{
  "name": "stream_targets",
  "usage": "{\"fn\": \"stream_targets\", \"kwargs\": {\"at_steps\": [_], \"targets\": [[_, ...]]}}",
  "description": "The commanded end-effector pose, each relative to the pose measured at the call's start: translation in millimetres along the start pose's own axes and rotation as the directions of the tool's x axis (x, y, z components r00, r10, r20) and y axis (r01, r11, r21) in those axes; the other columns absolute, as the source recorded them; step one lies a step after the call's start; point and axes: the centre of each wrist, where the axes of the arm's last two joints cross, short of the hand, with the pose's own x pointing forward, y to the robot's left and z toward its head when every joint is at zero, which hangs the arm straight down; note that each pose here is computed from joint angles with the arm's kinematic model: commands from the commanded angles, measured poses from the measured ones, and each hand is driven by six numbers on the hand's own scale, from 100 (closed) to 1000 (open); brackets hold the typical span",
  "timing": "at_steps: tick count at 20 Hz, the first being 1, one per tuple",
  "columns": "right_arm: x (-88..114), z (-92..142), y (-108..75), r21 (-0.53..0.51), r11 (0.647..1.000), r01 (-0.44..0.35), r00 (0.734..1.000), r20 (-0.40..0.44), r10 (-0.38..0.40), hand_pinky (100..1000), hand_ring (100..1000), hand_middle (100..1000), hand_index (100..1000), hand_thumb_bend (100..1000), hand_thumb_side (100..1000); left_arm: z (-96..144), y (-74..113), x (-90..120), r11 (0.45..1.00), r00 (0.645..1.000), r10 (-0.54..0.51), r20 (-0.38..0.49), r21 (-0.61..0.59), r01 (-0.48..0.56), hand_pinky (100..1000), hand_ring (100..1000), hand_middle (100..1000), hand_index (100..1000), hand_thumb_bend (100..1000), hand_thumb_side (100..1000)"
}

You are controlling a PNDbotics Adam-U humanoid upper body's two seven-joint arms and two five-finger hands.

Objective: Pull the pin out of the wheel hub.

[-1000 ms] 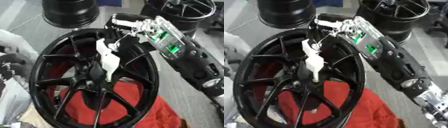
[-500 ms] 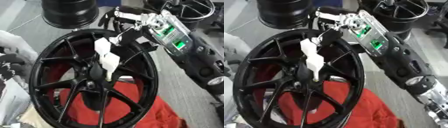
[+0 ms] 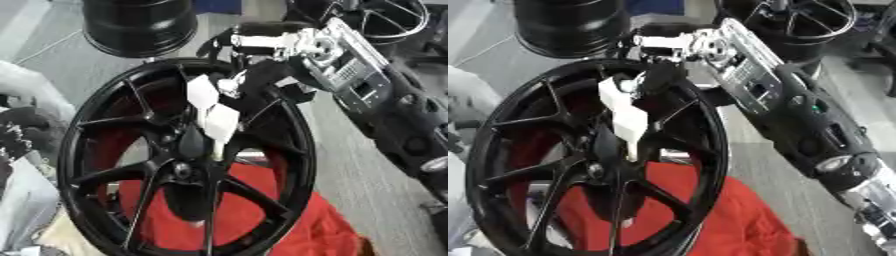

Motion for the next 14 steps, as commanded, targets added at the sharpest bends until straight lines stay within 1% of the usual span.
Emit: {"fn": "stream_targets", "kwargs": {"at_steps": [1,4,7,8,11,12,14], "targets": [[5.3,11.3,-10.8,0.001,0.997,-0.079,0.997,-0.020,0.079,492,488,820,956,100,625,-1.5,2.3,8.1,1.000,0.999,-0.015,0.028,-0.003,0.015,579,604,669,786,100,877],[15.9,18.5,-12.2,0.025,0.990,-0.136,0.991,-0.005,0.136,495,490,826,958,100,615,0.0,3.2,7.3,1.000,1.000,-0.019,0.022,-0.001,0.019,579,604,669,786,100,879],[20.7,21.7,-14.1,0.030,0.989,-0.146,0.989,-0.001,0.147,495,490,826,959,100,612,0.1,2.9,6.9,1.000,1.000,-0.020,0.021,-0.003,0.020,579,604,669,786,100,879],[20.7,21.2,-13.7,0.033,0.989,-0.144,0.989,-0.004,0.145,495,490,828,959,100,637,-0.2,2.8,7.2,1.000,1.000,-0.019,0.023,-0.003,0.020,579,604,669,786,100,875],[19.7,18.3,-12.2,0.040,0.989,-0.140,0.990,-0.012,0.141,495,490,828,959,100,637,-0.7,2.7,7.7,1.000,0.999,-0.017,0.027,-0.002,0.017,579,604,669,786,100,875],[19.5,18.5,-10.4,0.052,0.988,-0.147,0.989,-0.015,0.148,521,503,843,963,100,681,-0.2,3.1,7.4,1.000,1.000,-0.017,0.025,0.000,0.017,579,604,669,786,100,877],[21.3,20.5,-8.4,0.068,0.984,-0.162,0.986,-0.015,0.164,526,505,847,965,100,696,0.6,3.6,7.0,1.000,1.000,-0.018,0.022,0.003,0.018,579,604,669,787,100,879]]}}
